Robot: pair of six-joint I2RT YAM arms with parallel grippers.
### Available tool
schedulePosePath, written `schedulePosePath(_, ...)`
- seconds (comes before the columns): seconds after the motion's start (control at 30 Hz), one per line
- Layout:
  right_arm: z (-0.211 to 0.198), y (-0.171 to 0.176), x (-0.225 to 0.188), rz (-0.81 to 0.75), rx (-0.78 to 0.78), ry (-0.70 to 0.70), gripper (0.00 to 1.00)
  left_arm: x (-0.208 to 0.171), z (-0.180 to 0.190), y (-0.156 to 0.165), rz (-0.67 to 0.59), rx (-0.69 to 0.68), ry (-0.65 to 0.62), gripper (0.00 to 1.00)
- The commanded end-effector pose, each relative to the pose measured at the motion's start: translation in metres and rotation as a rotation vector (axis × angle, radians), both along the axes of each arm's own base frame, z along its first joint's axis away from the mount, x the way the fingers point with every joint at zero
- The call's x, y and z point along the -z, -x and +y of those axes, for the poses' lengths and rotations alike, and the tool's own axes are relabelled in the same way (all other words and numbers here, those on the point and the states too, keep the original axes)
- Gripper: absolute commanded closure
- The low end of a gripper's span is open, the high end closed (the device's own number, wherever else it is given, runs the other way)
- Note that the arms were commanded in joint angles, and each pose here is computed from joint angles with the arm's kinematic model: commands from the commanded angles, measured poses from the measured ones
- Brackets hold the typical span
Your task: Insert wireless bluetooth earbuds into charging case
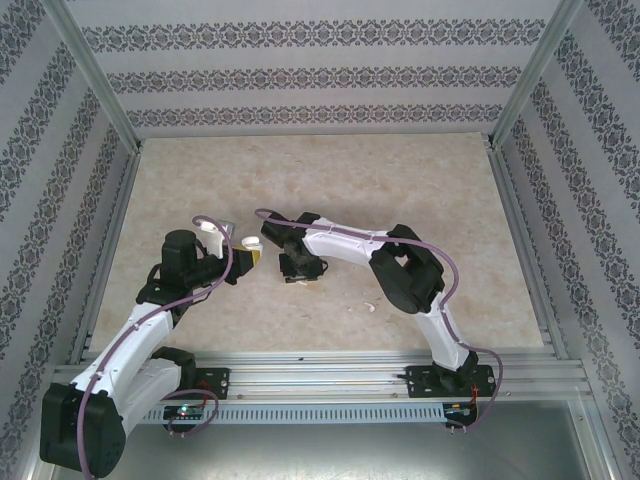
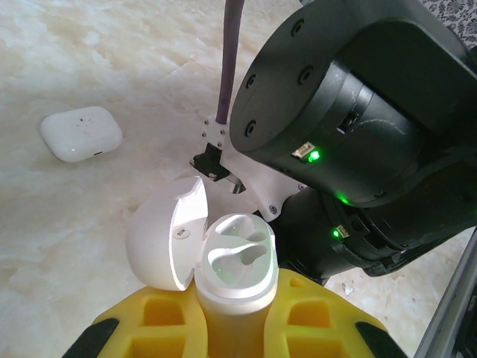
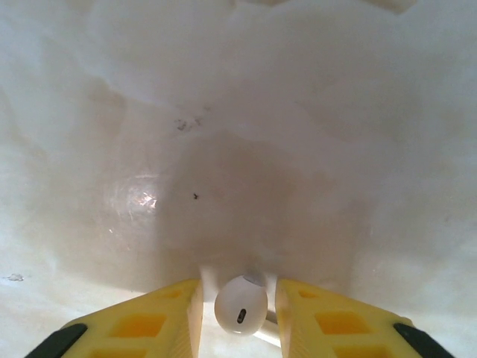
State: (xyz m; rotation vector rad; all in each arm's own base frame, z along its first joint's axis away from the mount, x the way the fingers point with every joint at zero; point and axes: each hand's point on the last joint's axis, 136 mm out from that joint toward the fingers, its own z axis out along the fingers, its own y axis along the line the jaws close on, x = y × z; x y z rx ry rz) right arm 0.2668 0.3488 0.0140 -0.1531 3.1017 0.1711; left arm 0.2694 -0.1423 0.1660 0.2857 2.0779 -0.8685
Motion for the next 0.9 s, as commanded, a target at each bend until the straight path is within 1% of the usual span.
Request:
schedulePosePath(0.0,-0.019,0.012,0.013,0.042,-0.034,0.076,0.69,-0.004,-0.004,0.005,0.002,0.019,0.021,1.0)
schedulePosePath(0.17,-0.018,0.011,0.019,0.047,-0.053,0.085,0.76,-0.007,-0.004,0.01,0.011,0.036,-0.002,1.0)
schedulePosePath(0.27,-0.014,0.007,0.013,0.034,-0.058,0.07,0.79,-0.012,-0.005,0.013,-0.019,0.052,0.001,1.0)
schedulePosePath(0.37,-0.015,0.002,0.004,0.002,-0.051,0.055,0.81,-0.023,-0.016,0.016,-0.078,0.108,0.079,1.0)
schedulePosePath(0.47,-0.021,-0.002,-0.006,-0.019,-0.039,0.042,0.82,-0.031,-0.023,0.015,-0.109,0.146,0.141,1.0)
schedulePosePath(0.53,-0.026,-0.005,-0.018,-0.046,-0.019,0.016,0.83,-0.038,-0.025,0.014,-0.15,0.161,0.163,1.0)
schedulePosePath(0.67,-0.034,-0.015,-0.049,-0.124,0.047,-0.097,0.83,-0.052,-0.027,0.013,-0.244,0.177,0.186,1.0)
schedulePosePath(0.73,-0.04,-0.02,-0.071,-0.179,0.064,-0.143,0.83,-0.057,-0.03,0.012,-0.283,0.198,0.192,1.0)
schedulePosePath(0.87,-0.053,-0.021,-0.113,-0.282,0.069,-0.189,0.84,-0.068,-0.043,0.007,-0.361,0.263,0.208,1.0)
